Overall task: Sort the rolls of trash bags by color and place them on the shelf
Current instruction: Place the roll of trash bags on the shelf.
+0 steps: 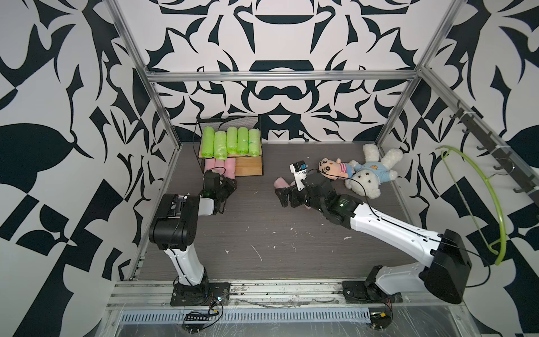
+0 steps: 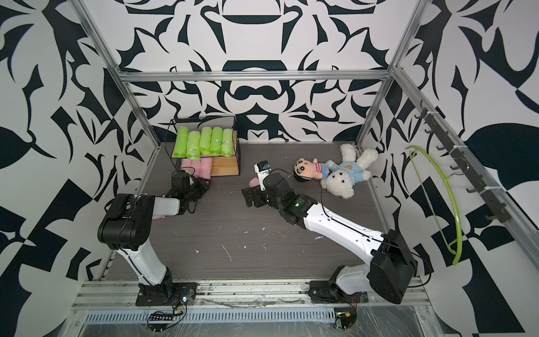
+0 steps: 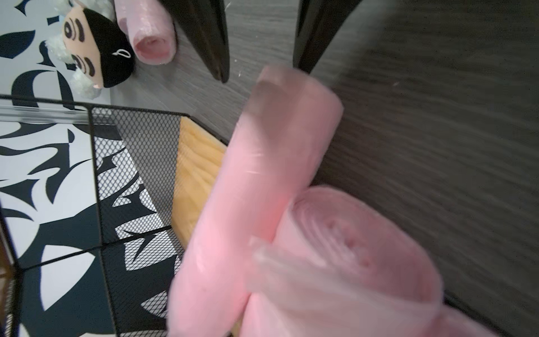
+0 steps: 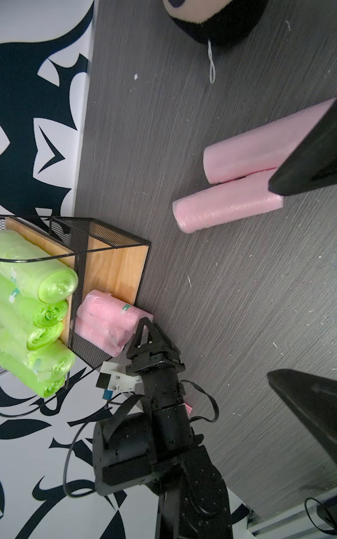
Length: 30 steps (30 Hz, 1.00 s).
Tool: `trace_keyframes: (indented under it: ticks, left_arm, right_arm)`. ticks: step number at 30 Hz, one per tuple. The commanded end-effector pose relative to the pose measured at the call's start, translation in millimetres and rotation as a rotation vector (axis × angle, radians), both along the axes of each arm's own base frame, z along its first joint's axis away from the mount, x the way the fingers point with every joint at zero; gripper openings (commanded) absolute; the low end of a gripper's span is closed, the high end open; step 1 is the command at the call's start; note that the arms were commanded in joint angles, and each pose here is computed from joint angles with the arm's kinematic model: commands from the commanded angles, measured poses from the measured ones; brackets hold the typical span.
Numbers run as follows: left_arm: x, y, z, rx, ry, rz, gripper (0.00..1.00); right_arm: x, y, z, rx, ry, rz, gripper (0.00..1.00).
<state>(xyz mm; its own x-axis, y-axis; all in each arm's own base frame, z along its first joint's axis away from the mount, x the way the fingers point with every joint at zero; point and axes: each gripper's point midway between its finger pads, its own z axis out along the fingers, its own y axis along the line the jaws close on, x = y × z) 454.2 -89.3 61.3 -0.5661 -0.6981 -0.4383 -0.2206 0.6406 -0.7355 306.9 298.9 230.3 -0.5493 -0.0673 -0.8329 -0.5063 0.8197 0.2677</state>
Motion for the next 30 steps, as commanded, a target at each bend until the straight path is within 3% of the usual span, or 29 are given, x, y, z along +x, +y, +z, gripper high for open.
trace_keyframes:
  ticks: [1,15,20,23,30]
  left_arm:
    - [17,4,7,0.032,-0.031,0.015,0.41]
    - [43,1,5,0.016,-0.045,0.006,0.48]
    - [27,-5,20,-0.040,-0.063,-0.007,0.55]
    - [5,-8,27,-0.086,-0.055,-0.014,0.60]
    - [-49,-42,42,-0.126,0.003,-0.133,0.67]
  right_arm:
    - [2,-2,23,0.013,-0.057,-0.008,0.99]
    - [0,-18,-2,-0.091,-0.024,-0.045,0.99]
    - [3,-27,-28,-0.149,0.037,-0.016,0.99]
    - [15,-33,-39,-0.153,0.082,0.009,0.99]
    - [51,-32,-71,-0.299,0.130,0.057,0.94]
